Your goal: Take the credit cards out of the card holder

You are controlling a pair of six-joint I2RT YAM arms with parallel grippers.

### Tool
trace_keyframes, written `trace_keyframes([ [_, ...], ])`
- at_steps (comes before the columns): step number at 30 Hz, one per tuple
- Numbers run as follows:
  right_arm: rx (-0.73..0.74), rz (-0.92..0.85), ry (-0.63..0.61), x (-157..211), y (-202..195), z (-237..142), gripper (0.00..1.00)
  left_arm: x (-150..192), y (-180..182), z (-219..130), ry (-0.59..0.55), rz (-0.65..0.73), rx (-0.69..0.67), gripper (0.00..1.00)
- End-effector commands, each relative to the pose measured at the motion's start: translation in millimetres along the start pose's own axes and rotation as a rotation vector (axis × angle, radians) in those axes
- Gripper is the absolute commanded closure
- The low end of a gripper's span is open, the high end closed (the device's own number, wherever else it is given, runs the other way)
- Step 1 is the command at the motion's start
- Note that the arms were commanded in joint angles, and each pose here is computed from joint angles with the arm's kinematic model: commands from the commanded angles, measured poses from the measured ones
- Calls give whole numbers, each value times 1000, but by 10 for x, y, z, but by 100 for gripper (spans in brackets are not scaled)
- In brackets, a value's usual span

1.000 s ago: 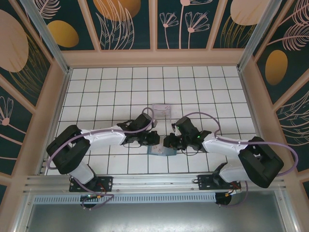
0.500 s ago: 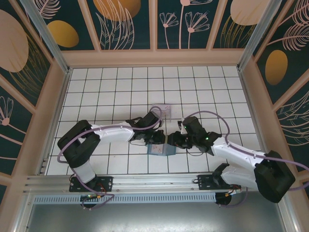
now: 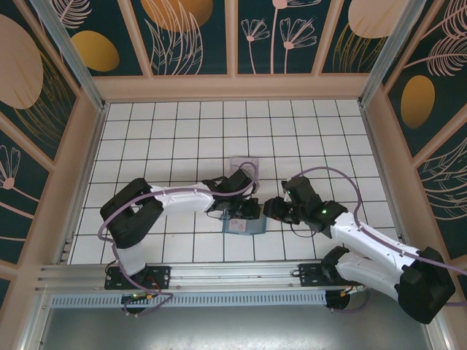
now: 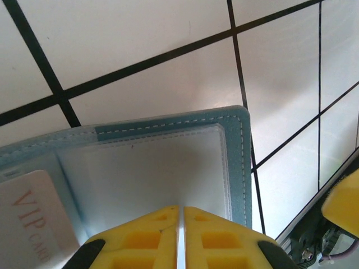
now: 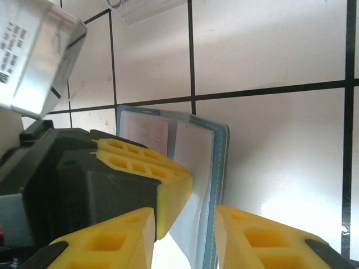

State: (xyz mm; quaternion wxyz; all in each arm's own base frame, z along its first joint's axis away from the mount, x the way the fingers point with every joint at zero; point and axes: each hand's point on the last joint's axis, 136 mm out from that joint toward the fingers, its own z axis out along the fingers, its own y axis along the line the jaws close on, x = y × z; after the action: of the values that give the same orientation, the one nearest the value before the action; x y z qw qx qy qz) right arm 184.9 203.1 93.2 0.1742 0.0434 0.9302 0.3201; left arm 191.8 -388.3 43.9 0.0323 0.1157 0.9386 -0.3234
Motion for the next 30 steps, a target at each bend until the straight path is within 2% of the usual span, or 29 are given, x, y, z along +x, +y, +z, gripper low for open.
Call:
trace_keyframes([
  [1,-4,16,-50,-123,65,-110,66,-10,-90,44,13,-2,19,88],
  [20,-97,31,-76,-255,373,-276,65,-251,-143,-273,-133,67,-34,87],
  [30,-164,43,-59,-283,569,-267,63,-292,94,-485,-191,46,-58,87],
])
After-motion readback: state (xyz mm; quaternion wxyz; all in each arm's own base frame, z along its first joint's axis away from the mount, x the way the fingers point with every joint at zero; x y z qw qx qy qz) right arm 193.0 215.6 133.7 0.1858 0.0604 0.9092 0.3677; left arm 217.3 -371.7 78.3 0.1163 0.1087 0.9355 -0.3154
